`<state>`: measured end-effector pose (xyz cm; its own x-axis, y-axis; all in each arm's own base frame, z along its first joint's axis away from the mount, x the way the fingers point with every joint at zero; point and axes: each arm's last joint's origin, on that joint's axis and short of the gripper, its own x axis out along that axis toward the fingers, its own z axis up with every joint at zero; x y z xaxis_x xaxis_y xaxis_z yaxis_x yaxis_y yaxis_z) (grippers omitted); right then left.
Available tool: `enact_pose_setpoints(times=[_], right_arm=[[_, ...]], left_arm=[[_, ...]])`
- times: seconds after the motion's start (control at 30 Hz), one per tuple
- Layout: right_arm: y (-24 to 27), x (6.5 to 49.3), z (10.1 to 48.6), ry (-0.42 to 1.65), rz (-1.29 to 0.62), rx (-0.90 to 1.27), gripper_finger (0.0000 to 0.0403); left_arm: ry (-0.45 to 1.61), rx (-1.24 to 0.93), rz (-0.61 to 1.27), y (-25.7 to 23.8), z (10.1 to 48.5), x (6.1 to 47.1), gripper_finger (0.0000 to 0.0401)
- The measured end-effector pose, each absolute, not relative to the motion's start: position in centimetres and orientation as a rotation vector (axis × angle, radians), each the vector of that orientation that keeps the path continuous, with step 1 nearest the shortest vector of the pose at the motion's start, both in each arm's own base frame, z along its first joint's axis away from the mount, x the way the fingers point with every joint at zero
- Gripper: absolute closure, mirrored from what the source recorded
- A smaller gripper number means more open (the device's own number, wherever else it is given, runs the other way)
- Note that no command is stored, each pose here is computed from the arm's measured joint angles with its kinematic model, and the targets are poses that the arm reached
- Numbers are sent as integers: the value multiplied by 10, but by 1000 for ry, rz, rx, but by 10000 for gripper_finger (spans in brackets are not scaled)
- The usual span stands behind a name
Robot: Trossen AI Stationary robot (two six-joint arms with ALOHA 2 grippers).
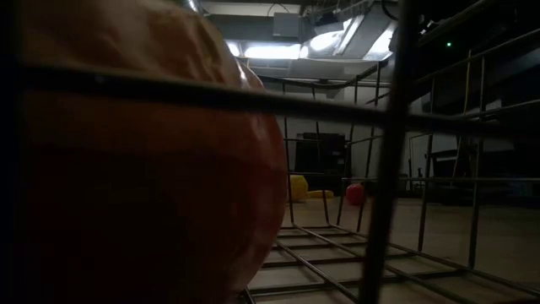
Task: Sort produce into baskets
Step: Put the black eggplant into the white bin
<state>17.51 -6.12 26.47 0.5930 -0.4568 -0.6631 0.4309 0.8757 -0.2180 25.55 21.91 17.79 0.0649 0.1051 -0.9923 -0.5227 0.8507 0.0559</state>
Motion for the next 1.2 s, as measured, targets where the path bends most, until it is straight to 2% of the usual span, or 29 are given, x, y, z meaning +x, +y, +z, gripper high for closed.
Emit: enact_pose_setpoints(times=[0.5, 0.87, 1.2], right_arm=[[-61, 175, 265, 781, -516, -36, 88], [-61, 175, 265, 781, -516, -36, 88], [-61, 175, 265, 781, -516, -36, 88]], left_arm=[[1395, -429, 449, 226, 178, 250, 218], [1380, -450, 440, 228, 178, 248, 133], [1394, -360, 403, 227, 178, 251, 139]])
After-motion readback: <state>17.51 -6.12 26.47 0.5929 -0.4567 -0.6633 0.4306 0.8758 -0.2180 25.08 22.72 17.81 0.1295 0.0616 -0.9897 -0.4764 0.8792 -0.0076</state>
